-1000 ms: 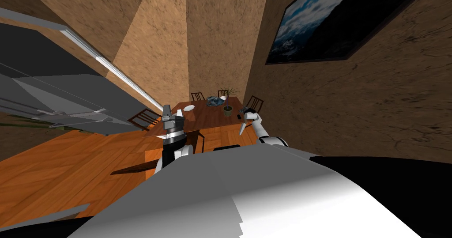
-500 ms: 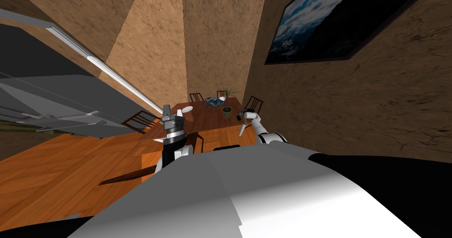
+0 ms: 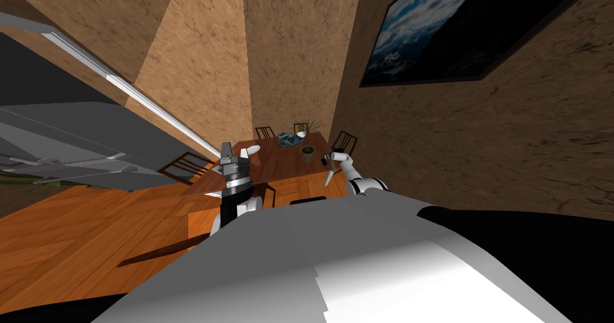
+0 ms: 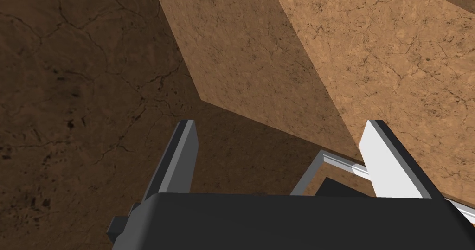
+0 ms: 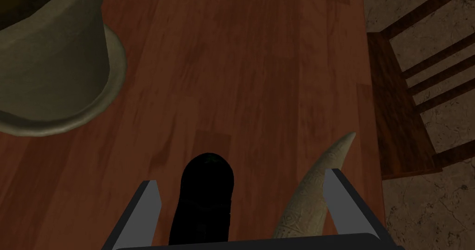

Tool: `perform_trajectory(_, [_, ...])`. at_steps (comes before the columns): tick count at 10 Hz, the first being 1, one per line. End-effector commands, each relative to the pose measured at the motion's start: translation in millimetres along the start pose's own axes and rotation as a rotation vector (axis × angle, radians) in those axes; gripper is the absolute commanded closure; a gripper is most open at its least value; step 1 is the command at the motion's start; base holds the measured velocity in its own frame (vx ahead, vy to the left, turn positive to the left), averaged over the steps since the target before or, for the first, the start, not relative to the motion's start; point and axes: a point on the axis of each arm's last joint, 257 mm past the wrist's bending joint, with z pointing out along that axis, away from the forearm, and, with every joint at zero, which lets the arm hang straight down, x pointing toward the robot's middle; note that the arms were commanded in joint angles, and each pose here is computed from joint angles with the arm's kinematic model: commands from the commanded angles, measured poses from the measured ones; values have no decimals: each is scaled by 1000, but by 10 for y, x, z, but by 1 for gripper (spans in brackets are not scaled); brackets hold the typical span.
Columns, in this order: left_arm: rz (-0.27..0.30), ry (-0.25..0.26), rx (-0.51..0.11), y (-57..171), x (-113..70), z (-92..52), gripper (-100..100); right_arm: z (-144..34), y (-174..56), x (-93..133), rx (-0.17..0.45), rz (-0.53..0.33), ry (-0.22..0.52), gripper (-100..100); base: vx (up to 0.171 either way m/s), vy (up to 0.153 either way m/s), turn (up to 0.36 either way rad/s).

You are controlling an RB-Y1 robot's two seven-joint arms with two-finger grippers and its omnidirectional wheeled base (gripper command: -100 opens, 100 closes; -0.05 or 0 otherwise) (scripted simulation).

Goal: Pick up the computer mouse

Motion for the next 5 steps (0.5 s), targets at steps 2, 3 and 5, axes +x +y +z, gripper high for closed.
perform_trajectory(2, [0, 0, 0, 0, 0, 0, 0, 52, -90, -179, 35, 43, -61, -100, 51, -5, -25])
perform_trajectory(3, [0, 0, 0, 0, 0, 0, 0, 63, -153, -246, 61, 79, -98, -100, 74, -9, -28])
perform_trajectory(5, [0, 0, 0, 0, 0, 0, 0, 86, -249, -466, 91, 119, -165, -100, 68, -4, -14])
